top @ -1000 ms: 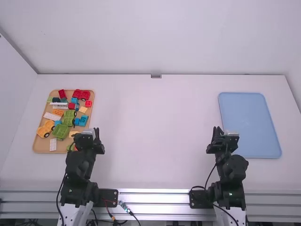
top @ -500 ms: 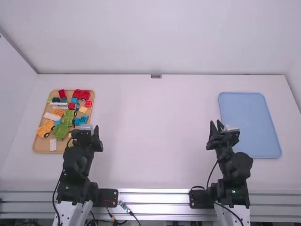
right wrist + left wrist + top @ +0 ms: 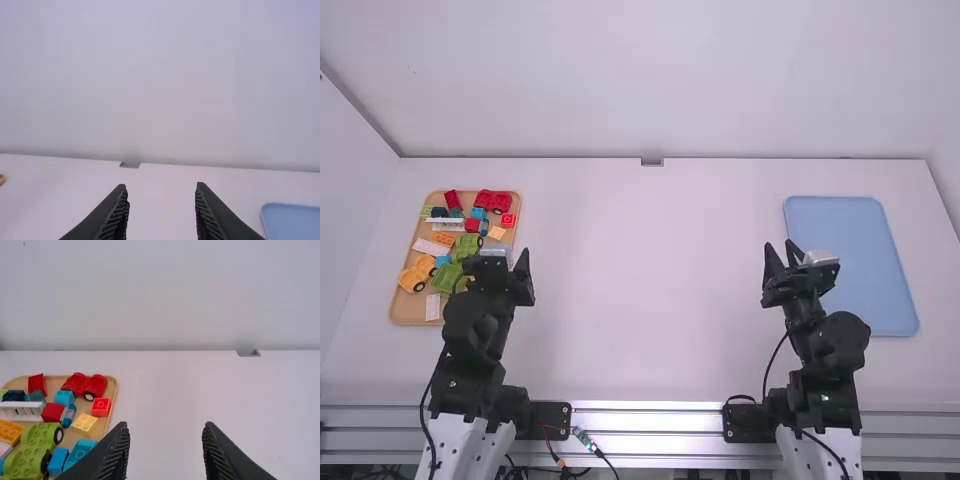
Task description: Assemble lego blocks to make yellow taxi
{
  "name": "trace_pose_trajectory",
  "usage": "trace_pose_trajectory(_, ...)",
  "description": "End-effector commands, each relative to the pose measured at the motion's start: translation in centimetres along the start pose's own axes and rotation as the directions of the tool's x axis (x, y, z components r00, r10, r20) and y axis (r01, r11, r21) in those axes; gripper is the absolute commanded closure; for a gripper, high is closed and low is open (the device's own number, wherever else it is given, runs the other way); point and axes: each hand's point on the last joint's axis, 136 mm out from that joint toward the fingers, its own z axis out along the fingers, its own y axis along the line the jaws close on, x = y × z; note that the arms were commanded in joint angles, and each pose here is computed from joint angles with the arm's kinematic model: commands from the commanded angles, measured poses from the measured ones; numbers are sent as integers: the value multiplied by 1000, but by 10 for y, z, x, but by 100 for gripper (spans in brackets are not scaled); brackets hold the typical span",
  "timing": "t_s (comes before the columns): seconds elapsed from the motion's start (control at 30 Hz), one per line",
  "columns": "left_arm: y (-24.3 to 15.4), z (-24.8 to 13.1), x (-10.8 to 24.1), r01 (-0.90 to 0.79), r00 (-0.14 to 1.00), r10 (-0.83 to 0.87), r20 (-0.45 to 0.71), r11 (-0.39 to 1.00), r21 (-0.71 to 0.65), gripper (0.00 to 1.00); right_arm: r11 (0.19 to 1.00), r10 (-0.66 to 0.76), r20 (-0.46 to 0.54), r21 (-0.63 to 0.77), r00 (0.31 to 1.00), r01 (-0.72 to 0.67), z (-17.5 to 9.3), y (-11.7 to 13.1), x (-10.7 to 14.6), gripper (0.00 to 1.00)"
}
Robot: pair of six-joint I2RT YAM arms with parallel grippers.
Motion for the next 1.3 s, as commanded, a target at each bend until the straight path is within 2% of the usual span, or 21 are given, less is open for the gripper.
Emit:
trace_pose_trajectory(0.0, 0, 0, -27, 9, 999, -9, 43, 1000, -2, 57, 1000, 8, 10, 14, 1000, -8, 2, 0, -17, 62)
trace_pose_trajectory(0.3, -1, 13, -67, 10, 999, -10, 49, 1000, 0, 41, 998, 27, -119, 57, 993, -21, 18, 1, -16, 48)
trace_pose_trajectory(0.53, 0, 29, -59, -6, 996, 6, -84, 1000, -8, 29, 999, -6, -187, 50, 982, 15, 34, 7, -23, 36)
trace_pose_trajectory(0.63, 3, 35, -58, -48, 989, 46, -139, 999, -13, 24, 998, 12, -243, 58, 970, 2, 43, 4, -7, 31)
trace_pose_trajectory(0.77, 10, 45, -39, -107, 963, 99, -251, 994, -18, 16, 998, 24, -323, 64, 946, -3, 55, 2, 18, 22)
trace_pose_trajectory(1.1, 47, 67, -20, -124, 929, 88, -358, 989, -78, 2, 998, 34, -454, 67, 890, -4, 70, -2, 62, 8)
trace_pose_trajectory(1.27, 58, 76, -23, -117, 924, 84, -372, 991, -69, 1, 998, 35, -496, 61, 868, -5, 74, 0, 77, 3)
